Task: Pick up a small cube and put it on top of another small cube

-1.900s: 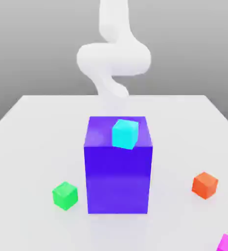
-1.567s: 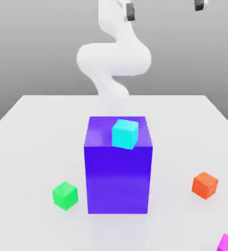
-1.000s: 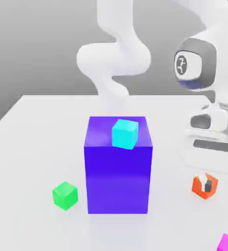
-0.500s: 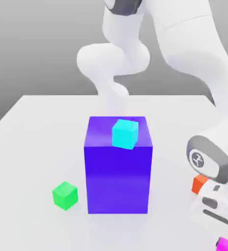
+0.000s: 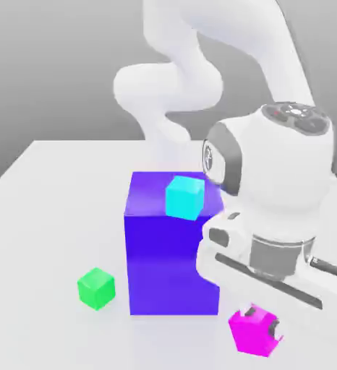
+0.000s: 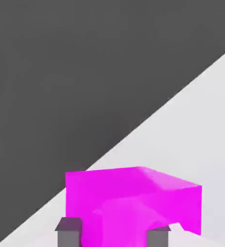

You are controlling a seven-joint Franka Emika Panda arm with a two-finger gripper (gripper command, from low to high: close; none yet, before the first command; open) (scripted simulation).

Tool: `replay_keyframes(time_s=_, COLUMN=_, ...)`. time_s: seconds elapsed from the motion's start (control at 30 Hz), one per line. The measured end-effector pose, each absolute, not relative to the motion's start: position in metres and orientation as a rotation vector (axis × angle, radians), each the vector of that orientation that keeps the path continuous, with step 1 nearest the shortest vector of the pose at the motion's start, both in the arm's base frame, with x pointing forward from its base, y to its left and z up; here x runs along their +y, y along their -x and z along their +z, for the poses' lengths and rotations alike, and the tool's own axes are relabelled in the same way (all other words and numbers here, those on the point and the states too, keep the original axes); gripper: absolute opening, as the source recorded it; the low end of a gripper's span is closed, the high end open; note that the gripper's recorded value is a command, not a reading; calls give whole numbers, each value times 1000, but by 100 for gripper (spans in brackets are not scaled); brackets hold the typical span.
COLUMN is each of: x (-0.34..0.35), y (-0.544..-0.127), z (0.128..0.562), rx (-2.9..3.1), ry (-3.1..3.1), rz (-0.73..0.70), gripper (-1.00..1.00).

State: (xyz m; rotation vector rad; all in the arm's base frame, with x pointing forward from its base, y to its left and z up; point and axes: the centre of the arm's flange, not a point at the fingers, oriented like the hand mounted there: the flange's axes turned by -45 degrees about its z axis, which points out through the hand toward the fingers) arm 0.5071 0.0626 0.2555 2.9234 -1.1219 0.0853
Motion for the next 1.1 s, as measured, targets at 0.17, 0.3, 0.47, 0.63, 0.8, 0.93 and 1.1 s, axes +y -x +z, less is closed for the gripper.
replay_keyframes(time_s=0.17, x=-55, y=-456, z=267, rx=-1301, ry=-2831, rz=86, gripper=-100)
replay_keyframes(time_s=0.3, x=-112, y=-399, z=268, rx=-1399, ry=-2783, rz=73, gripper=-100)
replay_keyframes(time_s=0.47, x=-139, y=-340, z=240, rx=-1566, ry=-2722, rz=12, gripper=-100)
replay_keyframes(time_s=0.63, x=-140, y=-336, z=192, rx=-1591, ry=-2712, rz=2, gripper=-100)
replay_keyframes(time_s=0.8, x=-140, y=-335, z=183, rx=-1593, ry=-2709, rz=2, gripper=100)
replay_keyframes(time_s=0.93, x=-140, y=-336, z=187, rx=-1592, ry=-2711, rz=0, gripper=100)
replay_keyframes(time_s=1.1, x=-140, y=-336, z=232, rx=-1591, ry=-2712, rz=-1, gripper=100)
